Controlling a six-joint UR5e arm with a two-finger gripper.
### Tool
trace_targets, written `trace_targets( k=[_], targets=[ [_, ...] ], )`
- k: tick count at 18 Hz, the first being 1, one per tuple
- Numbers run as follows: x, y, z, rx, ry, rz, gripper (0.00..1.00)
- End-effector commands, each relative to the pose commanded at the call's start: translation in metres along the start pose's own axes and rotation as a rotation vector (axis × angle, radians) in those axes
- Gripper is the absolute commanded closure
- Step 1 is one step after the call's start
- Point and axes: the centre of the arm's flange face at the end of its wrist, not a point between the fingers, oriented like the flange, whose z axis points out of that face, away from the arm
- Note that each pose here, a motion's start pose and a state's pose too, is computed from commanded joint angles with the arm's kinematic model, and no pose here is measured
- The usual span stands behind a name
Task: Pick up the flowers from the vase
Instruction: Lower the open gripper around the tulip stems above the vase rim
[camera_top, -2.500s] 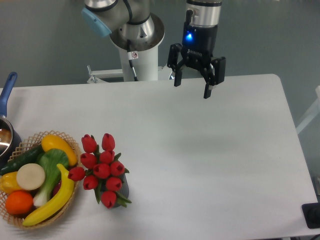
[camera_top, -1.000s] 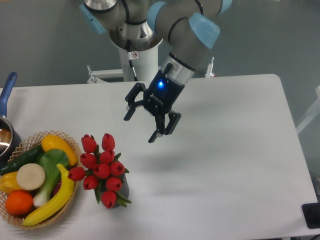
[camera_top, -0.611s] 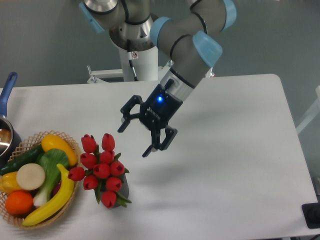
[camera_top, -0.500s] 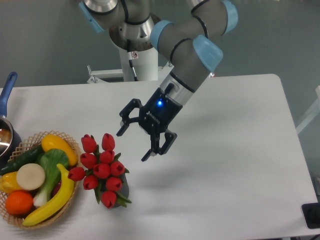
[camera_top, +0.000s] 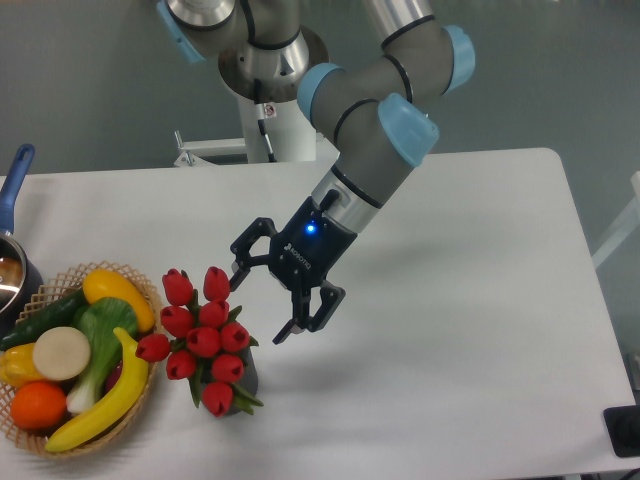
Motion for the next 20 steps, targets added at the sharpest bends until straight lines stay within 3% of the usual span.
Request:
trace_targets(
  k=[20],
  targets=[
    [-0.005,-0.002,0.042,-0.004,0.045,0.036,0.0]
  ],
)
